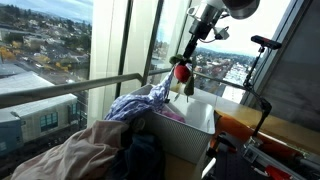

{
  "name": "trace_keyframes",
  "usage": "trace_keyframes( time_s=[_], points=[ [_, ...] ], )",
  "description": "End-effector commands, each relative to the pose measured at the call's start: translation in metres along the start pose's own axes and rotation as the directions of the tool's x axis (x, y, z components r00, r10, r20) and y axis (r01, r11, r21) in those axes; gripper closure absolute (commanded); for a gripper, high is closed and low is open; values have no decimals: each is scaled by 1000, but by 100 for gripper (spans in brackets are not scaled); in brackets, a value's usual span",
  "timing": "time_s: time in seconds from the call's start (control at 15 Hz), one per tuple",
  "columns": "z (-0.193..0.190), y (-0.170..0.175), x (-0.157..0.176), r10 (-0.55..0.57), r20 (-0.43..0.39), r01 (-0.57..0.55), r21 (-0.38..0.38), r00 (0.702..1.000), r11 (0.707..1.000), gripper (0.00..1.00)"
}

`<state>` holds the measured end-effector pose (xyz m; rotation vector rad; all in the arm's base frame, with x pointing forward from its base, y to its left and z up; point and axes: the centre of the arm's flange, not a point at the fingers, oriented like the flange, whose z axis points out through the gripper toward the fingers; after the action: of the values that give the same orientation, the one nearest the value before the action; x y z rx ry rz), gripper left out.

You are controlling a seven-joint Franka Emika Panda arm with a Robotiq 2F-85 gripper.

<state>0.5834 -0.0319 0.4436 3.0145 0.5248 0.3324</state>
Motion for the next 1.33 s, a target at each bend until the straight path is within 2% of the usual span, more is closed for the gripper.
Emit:
trace_keyframes(
  time_s=[0.0,0.27,0.4,0.53,0.73,0.87,1.27],
  points=[
    [35,-16,-8,-22,49,20,42,999,999,57],
    [45,-28,-10,-42,78,38,51,996,998,29],
    [41,-37,-9,-53,68,49,58,996,997,14],
    [35,-60,-3,-77,46,74,69,996,995,2],
    [46,-116,17,-156,15,155,57,988,986,0],
    [62,-156,32,-241,-11,241,35,970,970,0],
    [130,-268,58,-494,-35,490,-86,869,867,0]
  ],
)
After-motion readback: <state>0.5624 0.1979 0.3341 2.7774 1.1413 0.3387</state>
